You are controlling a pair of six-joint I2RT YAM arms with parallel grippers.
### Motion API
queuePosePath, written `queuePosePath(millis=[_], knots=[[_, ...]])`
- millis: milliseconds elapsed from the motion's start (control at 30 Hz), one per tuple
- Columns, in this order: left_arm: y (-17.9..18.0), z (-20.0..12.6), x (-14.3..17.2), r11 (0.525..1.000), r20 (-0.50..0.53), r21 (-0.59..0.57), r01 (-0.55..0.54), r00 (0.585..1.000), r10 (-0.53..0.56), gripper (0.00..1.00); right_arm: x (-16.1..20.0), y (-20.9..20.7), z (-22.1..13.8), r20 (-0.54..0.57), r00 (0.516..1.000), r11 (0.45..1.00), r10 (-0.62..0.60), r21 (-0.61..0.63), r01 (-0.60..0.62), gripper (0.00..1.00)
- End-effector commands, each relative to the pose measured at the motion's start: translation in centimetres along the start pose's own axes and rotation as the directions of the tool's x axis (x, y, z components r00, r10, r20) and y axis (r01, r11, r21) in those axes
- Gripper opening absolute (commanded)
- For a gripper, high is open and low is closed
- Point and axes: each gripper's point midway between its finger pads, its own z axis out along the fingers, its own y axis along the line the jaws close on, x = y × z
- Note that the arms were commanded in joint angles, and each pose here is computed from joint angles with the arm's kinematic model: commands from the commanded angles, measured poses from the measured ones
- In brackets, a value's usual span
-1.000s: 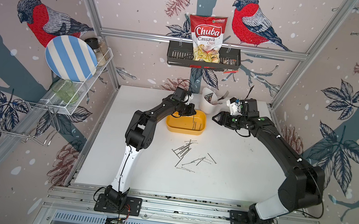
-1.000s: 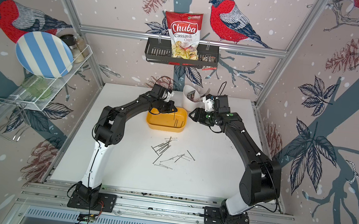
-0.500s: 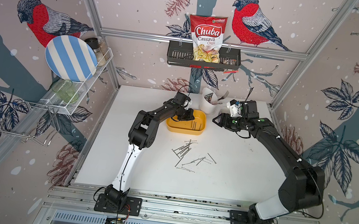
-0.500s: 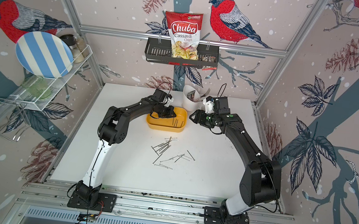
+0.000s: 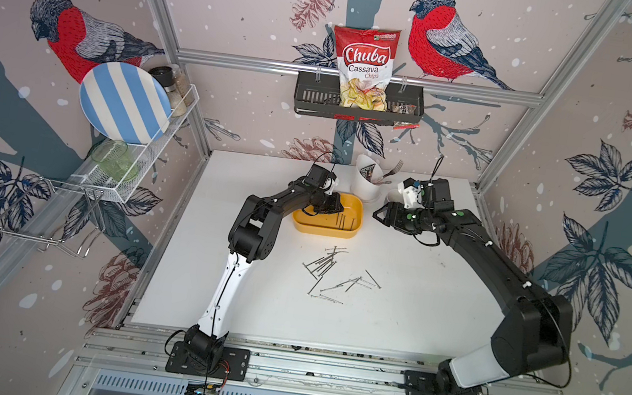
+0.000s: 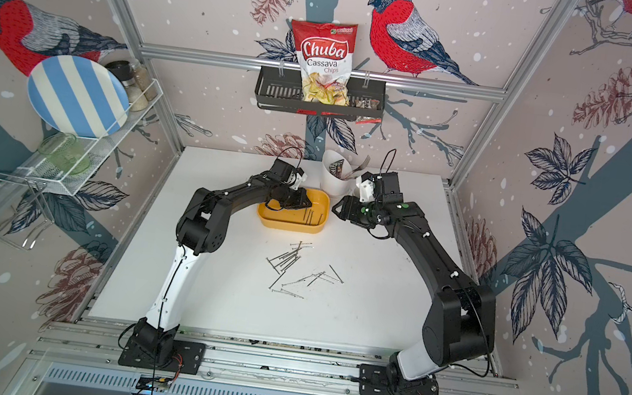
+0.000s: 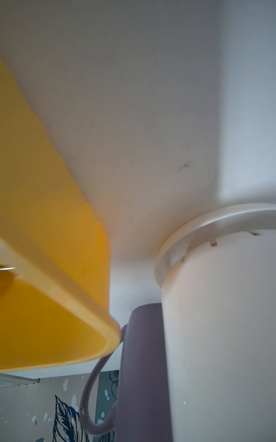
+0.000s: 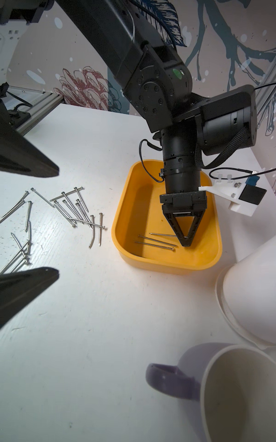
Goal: Put the nails on the desktop into the storage box
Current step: Place the nail in the storage box.
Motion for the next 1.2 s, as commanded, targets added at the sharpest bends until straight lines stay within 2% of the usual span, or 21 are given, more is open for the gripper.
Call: queuePosePath(millis=[0, 67, 367, 467, 667, 967, 1167], knots=[[0.9, 0.0, 0.3, 1.0, -0.008, -0.028, 0.011, 1.0, -0.011, 0.23, 0.0, 0.1, 0.1, 0.001, 1.0, 1.0, -0.002, 0.003, 0.002, 0.64], [0.8, -0.1, 0.2, 1.0, -0.004, -0.028, 0.01, 1.0, -0.01, 0.28, 0.2, 0.2, 0.3, -0.003, 1.0, 1.0, -0.004, 0.002, 0.004, 0.64], [0.2, -1.0, 0.0, 1.0, 0.004, -0.027, 0.004, 1.0, -0.004, 0.29, 0.6, 0.4, 0.5, -0.008, 1.0, 1.0, -0.018, 0.009, 0.018, 0.64], [-0.2, -2.0, -0.2, 1.0, 0.015, -0.027, 0.003, 1.0, -0.003, 0.29, 1.2, -0.1, 1.1, -0.03, 0.999, 0.997, -0.044, 0.058, 0.045, 0.64], [-1.7, -5.0, 0.3, 1.0, 0.039, -0.026, 0.0, 0.999, 0.001, 0.29, 4.8, -2.3, 4.1, -0.191, 0.973, 0.965, -0.126, 0.206, 0.165, 0.64], [-3.8, -10.2, 2.9, 0.999, 0.087, -0.024, 0.027, 0.996, -0.025, 0.29, 10.8, -7.8, 6.3, -0.399, 0.907, 0.888, -0.134, 0.358, 0.289, 0.62], [-4.9, -12.8, 4.8, 0.999, 0.111, -0.004, 0.054, 0.992, -0.053, 0.29, 13.9, -8.6, 7.0, -0.501, 0.85, 0.84, -0.163, 0.381, 0.386, 0.6]])
